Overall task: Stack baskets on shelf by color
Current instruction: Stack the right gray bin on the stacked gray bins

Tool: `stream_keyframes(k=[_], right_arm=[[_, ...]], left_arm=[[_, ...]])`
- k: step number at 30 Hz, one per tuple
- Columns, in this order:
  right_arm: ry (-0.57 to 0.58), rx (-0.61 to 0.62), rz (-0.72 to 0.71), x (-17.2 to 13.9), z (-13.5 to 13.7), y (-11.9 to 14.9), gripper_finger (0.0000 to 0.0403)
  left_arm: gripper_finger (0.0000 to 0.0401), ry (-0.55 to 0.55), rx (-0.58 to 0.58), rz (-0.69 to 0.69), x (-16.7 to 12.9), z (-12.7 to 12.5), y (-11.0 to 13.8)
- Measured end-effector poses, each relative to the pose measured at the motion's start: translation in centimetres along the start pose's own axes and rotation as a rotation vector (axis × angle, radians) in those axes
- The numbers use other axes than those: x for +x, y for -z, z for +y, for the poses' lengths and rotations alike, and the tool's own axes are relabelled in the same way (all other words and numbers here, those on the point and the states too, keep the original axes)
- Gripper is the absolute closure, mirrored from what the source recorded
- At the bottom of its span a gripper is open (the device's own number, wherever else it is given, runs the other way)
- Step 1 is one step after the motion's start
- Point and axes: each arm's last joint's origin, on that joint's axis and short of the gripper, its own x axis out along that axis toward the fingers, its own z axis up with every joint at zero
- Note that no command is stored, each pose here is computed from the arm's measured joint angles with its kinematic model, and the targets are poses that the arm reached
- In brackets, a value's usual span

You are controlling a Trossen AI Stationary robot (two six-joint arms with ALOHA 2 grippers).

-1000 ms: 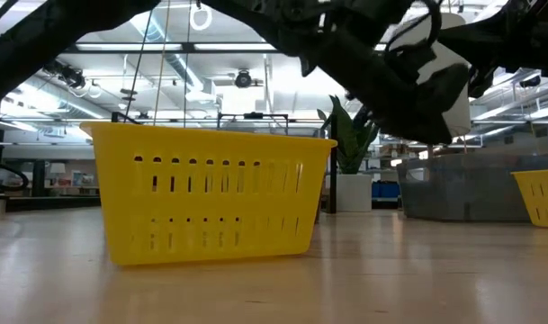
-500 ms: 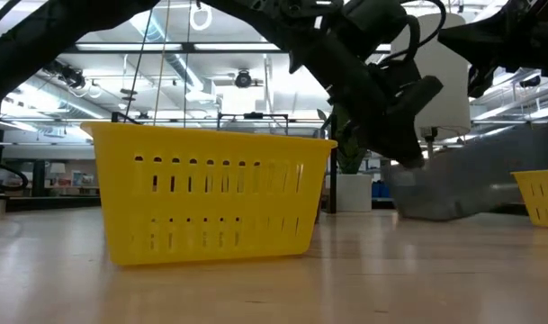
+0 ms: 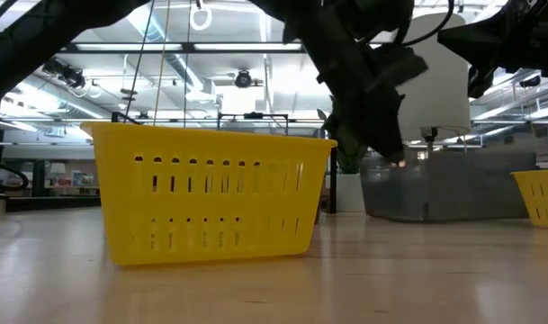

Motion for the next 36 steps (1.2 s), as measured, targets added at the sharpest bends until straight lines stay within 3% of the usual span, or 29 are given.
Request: stream_keyframes(k=[13, 17, 25, 36], right_arm=[[0.000, 0.000, -0.001, 0.0, 0.0, 0.0, 0.0391], [0.000, 0.000, -0.001, 0.0, 0.0, 0.0, 0.0391], [0.001, 0.000, -0.001, 0.0, 0.0, 0.0, 0.0391], [0.000, 0.000, 0.000, 0.0, 0.0, 0.0, 0.0391]], left_arm=[[0.0363, 0.060, 0.008, 0.091, -3.3, 0.0, -1.1], [0.0368, 0.072, 0.006, 0.025, -4.1, -0.3, -2.1], [0.0367, -0.011, 0.016, -0.049, -2.9, -1.1, -2.0], [0.0389, -0.069, -0.020, 0.075, -0.5, -0.5, 0.5]])
